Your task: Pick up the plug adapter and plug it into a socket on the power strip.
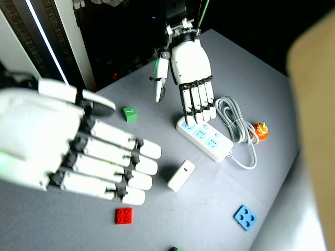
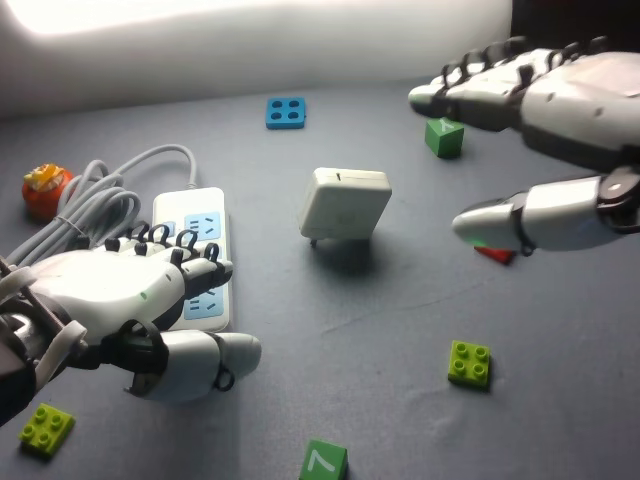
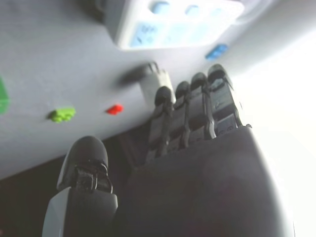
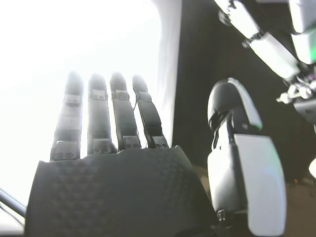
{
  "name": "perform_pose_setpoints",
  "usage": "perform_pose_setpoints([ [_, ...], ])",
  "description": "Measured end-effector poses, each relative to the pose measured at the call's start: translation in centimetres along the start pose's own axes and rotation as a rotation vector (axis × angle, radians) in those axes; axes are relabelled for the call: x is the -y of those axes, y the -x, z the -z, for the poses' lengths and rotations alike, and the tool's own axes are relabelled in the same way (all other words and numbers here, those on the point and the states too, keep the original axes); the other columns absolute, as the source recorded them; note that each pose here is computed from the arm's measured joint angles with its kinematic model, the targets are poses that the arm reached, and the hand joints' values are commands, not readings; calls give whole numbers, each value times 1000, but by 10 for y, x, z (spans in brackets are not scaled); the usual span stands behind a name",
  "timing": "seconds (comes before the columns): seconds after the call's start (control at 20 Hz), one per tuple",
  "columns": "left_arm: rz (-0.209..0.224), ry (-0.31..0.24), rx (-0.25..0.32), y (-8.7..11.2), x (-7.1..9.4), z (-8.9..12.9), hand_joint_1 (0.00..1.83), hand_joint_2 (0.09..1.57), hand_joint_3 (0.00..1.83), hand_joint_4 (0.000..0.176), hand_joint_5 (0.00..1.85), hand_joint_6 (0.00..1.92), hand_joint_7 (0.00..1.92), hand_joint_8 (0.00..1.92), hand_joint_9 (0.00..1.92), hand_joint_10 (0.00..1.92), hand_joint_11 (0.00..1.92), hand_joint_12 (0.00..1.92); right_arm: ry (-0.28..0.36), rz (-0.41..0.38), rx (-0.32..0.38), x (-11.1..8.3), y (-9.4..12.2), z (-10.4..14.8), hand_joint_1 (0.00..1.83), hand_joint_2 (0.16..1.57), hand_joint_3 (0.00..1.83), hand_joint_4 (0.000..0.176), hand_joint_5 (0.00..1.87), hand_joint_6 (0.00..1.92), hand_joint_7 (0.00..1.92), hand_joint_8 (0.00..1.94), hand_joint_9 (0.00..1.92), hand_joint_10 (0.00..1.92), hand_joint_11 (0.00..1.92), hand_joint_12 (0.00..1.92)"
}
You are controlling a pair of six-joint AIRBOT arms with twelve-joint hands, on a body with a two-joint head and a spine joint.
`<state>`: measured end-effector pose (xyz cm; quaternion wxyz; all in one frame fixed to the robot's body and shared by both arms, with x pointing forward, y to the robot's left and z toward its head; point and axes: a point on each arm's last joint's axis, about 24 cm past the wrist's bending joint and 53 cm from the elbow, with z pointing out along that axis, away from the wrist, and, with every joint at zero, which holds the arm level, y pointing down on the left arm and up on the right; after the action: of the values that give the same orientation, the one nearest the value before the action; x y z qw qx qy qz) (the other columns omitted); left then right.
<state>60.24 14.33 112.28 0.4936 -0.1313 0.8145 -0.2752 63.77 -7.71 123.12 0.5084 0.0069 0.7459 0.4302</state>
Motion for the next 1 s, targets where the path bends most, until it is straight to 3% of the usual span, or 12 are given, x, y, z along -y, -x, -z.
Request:
perform_pose_setpoints([
  [0.05,12,12,-1,0,-3,0,0,1323,4,0,128,7,50,7,0,0,0,0,-4,0,-26,2,-4,-6,796,1122,0,0,107,1,65,1,39,1,0,250],
  [0.1,24,26,-3,-1,-7,0,0,1323,4,0,128,7,50,7,0,0,0,0,-11,-2,-51,6,-8,-12,796,1122,0,0,107,1,65,1,39,1,0,250],
  [0.15,43,46,0,-1,-13,-2,0,1321,3,0,112,1,40,2,0,0,0,0,-15,-19,-69,9,-10,-19,981,1086,0,0,119,4,72,3,42,4,0,327],
  [0.25,56,70,12,1,-19,-2,0,1316,0,0,116,3,49,5,1,0,0,0,-28,-102,-90,15,-8,-35,1154,1024,0,0,166,10,133,10,104,17,0,597],
  [0.7,112,109,6,-11,-32,-3,0,1320,0,0,103,1,42,0,0,0,0,0,-90,-258,-122,40,-5,-91,1256,1007,0,0,252,15,233,13,208,25,0,854],
  [1.0,146,104,-9,-20,-29,-5,0,1321,0,0,33,1,5,1,0,0,0,0,-86,-281,-151,33,-15,-109,1223,1050,5,0,257,3,237,3,225,13,0,894],
])
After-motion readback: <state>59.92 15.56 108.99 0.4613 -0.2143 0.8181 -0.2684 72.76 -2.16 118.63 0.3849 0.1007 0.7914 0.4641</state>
